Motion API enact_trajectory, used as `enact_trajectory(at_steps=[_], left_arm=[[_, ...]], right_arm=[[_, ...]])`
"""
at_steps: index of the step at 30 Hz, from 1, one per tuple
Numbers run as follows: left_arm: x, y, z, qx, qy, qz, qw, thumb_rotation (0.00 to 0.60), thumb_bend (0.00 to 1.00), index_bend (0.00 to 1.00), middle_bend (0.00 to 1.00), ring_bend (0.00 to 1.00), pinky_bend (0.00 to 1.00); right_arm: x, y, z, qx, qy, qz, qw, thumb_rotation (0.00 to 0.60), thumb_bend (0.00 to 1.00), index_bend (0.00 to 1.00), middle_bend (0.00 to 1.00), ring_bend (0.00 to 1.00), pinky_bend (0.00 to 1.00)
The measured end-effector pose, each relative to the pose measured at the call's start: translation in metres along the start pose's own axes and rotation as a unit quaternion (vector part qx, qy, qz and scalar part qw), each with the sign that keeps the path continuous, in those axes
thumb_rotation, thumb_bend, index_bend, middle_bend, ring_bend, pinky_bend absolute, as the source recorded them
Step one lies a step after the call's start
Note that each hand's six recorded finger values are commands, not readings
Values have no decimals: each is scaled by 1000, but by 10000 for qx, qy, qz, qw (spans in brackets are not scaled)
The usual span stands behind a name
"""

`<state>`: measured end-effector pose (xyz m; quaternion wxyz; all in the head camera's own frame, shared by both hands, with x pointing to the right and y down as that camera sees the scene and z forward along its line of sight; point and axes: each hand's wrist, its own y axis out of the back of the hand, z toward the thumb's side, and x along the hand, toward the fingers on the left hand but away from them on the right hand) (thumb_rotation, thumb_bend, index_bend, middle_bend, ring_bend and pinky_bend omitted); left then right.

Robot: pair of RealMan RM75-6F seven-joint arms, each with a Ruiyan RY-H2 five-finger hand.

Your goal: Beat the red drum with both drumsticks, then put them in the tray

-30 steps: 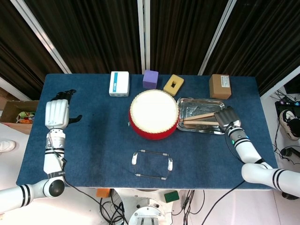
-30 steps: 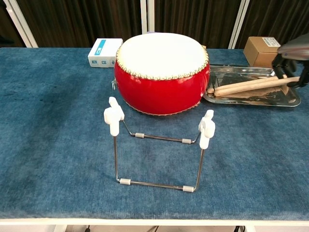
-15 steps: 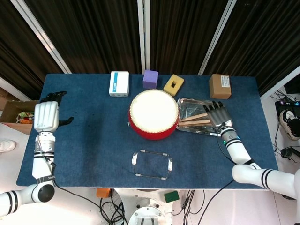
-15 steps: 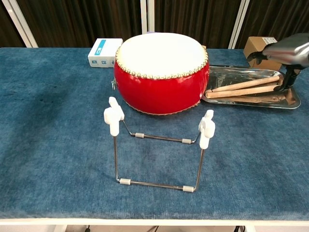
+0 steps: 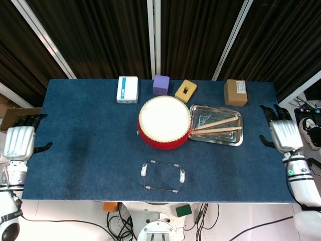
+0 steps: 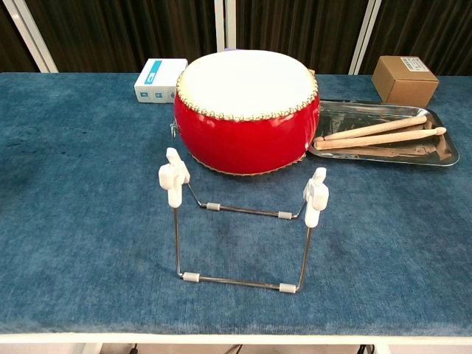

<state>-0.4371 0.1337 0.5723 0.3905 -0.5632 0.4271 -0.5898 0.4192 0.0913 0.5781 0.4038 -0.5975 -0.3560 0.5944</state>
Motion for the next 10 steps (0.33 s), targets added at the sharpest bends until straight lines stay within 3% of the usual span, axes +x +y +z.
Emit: enact_trajectory(at_steps=[5, 10], left_arm=[[-43, -2, -23, 60, 141, 10, 9999, 600, 68, 218, 252, 210, 290], [-77, -8, -25, -137, 135, -11, 9998, 600, 68, 218, 252, 210, 290]], right_arm=[[48, 2, -26, -392, -102, -244, 9989, 600, 242, 81, 170, 31, 140], [82, -7, -37, -570, -32, -292, 9979, 600, 242, 81, 174, 31, 141]])
